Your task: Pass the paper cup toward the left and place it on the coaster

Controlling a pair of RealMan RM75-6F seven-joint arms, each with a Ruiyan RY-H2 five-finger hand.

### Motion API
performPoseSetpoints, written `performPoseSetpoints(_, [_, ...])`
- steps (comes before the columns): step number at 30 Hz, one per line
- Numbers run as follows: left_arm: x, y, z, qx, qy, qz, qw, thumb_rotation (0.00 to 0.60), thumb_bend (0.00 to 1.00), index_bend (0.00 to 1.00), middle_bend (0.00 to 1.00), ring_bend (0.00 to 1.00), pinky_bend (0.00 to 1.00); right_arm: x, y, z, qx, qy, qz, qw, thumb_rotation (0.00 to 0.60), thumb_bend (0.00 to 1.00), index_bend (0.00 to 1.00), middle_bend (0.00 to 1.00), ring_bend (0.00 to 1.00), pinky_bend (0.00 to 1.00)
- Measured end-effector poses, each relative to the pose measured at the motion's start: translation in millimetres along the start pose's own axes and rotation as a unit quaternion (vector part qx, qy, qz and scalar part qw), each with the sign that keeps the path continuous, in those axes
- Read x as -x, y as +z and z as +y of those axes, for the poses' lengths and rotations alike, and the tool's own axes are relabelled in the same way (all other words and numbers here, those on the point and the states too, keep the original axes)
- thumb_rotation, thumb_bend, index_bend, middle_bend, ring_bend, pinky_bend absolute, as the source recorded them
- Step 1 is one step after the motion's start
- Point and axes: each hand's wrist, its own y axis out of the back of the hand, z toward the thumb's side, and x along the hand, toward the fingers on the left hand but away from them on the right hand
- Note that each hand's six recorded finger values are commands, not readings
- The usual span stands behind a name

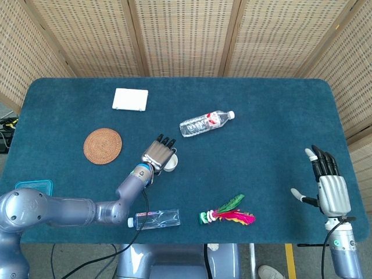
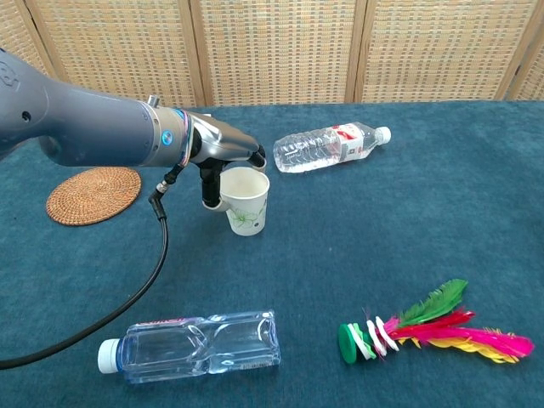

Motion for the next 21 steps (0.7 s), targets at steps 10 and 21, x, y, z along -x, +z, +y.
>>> performPoseSetpoints(10, [4,-11,-6,0.008,0.002,0.009,0.9999,0.600,0.41,0.27,0.00,0.00,0.00,-1,3,1,0.004,-0.001,0.004,1.0000,0.600,0.08,0.00,0.00,0.00,0.00])
performPoseSetpoints(21, [20,-53,4,0.025,0.022,0.041,0.9986,0.600,0.41,0.27,0.00,0.00,0.00,-2,6,-1,-0.004,0.001,0.009,1.0000,0.600,0.08,0.00,0.00,0.00,0.00])
